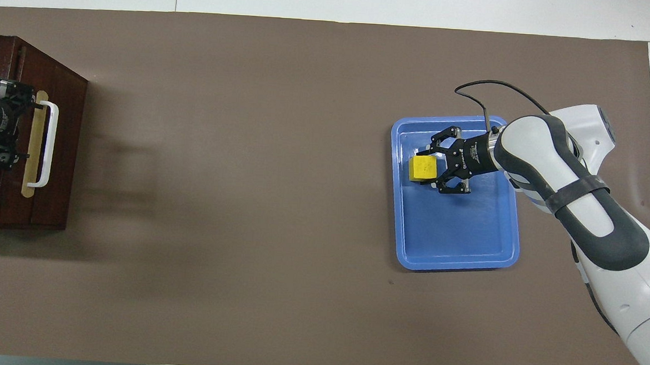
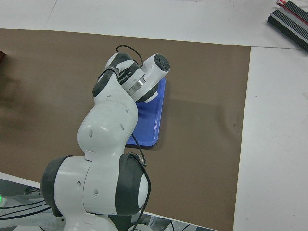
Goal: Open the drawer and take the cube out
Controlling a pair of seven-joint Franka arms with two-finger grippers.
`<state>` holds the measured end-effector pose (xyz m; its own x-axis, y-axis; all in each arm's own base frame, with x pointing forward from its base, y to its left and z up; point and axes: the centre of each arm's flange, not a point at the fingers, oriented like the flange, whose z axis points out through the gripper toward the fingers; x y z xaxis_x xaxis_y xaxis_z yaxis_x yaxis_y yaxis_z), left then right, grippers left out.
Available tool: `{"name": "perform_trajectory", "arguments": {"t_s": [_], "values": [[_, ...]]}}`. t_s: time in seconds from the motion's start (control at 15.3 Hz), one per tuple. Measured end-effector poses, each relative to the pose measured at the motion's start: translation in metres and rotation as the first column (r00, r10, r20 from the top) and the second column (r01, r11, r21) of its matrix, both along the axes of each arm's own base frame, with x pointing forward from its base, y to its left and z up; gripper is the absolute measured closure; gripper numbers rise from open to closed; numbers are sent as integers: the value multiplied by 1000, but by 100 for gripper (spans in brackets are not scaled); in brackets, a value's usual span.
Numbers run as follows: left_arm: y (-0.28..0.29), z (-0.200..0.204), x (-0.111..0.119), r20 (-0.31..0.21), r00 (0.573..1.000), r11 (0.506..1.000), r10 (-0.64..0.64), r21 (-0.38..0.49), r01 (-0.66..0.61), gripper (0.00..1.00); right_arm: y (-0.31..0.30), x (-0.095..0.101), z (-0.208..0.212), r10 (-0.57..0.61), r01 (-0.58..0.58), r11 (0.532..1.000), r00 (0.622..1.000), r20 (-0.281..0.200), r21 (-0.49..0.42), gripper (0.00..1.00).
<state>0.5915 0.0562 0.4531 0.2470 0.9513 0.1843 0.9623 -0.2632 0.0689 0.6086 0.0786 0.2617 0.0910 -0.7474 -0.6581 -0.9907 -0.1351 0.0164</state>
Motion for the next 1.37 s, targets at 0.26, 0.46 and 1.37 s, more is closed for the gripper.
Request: {"name": "perform_trajectory", "arguments": {"t_s": [0.26, 0.46, 1.37], "values": [[2, 0, 0, -1, 1000, 1000, -1, 1, 1, 0, 0, 0, 3, -1, 1, 1000, 1000, 4, 1, 4], [-2, 5, 1, -12, 1000, 1000, -13, 2, 13, 0, 1, 5, 13, -4, 4, 1000, 1000, 4, 9, 0], [-128, 78, -15, -108, 700, 708, -706, -104, 698, 0, -44, -16, 215, 621, -507, 761, 750, 227, -405, 0]]}}
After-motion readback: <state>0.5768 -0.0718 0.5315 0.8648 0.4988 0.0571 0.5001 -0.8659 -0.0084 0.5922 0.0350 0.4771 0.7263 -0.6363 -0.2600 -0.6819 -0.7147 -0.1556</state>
